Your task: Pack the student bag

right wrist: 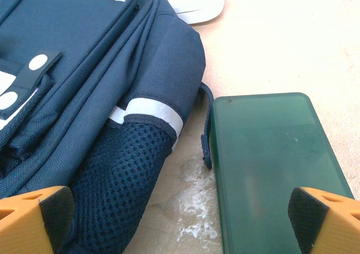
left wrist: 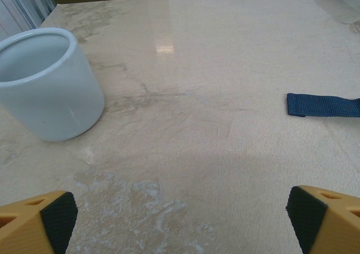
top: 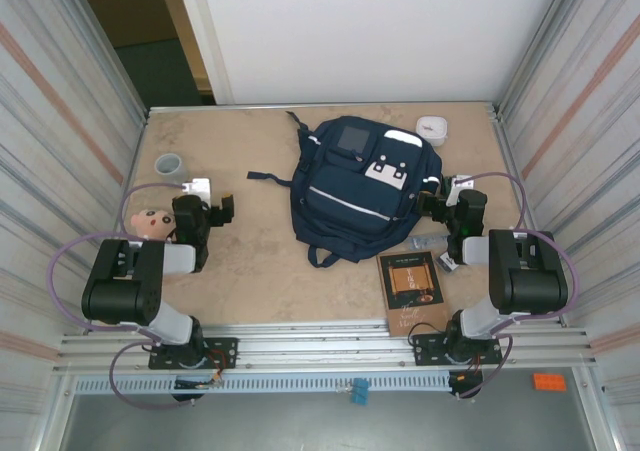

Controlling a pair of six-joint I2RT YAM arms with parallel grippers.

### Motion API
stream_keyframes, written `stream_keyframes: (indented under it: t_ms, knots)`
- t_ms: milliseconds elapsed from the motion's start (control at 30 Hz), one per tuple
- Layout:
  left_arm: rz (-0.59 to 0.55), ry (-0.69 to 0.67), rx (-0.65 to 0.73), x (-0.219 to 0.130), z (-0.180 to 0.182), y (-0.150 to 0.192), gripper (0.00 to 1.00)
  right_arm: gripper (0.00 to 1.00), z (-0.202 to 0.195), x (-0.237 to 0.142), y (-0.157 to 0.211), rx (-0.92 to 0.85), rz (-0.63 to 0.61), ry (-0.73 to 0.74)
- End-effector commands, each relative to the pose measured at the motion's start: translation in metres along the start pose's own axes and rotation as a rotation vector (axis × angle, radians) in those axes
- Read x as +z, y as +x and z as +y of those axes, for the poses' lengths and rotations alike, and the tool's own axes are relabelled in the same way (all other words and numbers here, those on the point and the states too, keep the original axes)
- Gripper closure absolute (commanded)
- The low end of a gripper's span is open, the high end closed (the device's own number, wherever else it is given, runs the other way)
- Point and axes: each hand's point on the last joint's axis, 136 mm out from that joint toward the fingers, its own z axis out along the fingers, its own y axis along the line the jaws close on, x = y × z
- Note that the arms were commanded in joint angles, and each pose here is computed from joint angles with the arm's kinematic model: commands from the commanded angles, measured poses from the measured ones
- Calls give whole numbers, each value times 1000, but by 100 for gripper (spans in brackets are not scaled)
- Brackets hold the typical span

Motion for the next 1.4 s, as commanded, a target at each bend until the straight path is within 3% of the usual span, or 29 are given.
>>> stream_keyframes:
  t_ms: [0,67,200,267,400,533,667,733,833,900,967,1033,1133,1200,1367]
  knots:
    - [-28,-13,-10,0,3,-9,1,1,1,1,-10,13,-29,2]
    - [-34,-6,-8,-1,2,-10,1,1,0,0,-10,17,-30,-2]
    - [-25,45,105,-11,-20,-36,13,1,-10,-8,-29,67,1,36]
    - [26,86,131,-24,-36,-62,17,1,-17,-21,-53,155,109,41]
    - [106,256,-9,-47,-81,-105,26,1,-20,-49,-77,298,339,36]
    - [253,445,-134,-55,-151,-119,34,1,21,-72,-68,513,556,-188]
    - [426,533,-80,-50,-219,-87,36,11,39,-79,-41,695,636,-144]
    - [527,506,-126,-38,-230,-63,38,16,52,-78,-30,668,637,-140]
    - [659,478,-181,-25,-238,-29,48,25,68,-71,-15,620,659,-98]
    - [694,448,-188,-20,-238,-13,47,26,71,-63,-4,629,677,-55]
    - [728,440,-185,-18,-239,1,39,26,70,-54,7,648,692,-22]
    - [760,459,-181,-17,-244,12,45,26,75,-44,16,663,712,-29]
    - [782,463,-182,-18,-244,23,71,37,94,-30,22,647,750,-107]
    - [776,454,-181,-23,-239,25,82,38,108,-25,24,602,759,-140]
    - [754,399,-170,-47,-210,28,92,46,146,-22,27,541,771,-214]
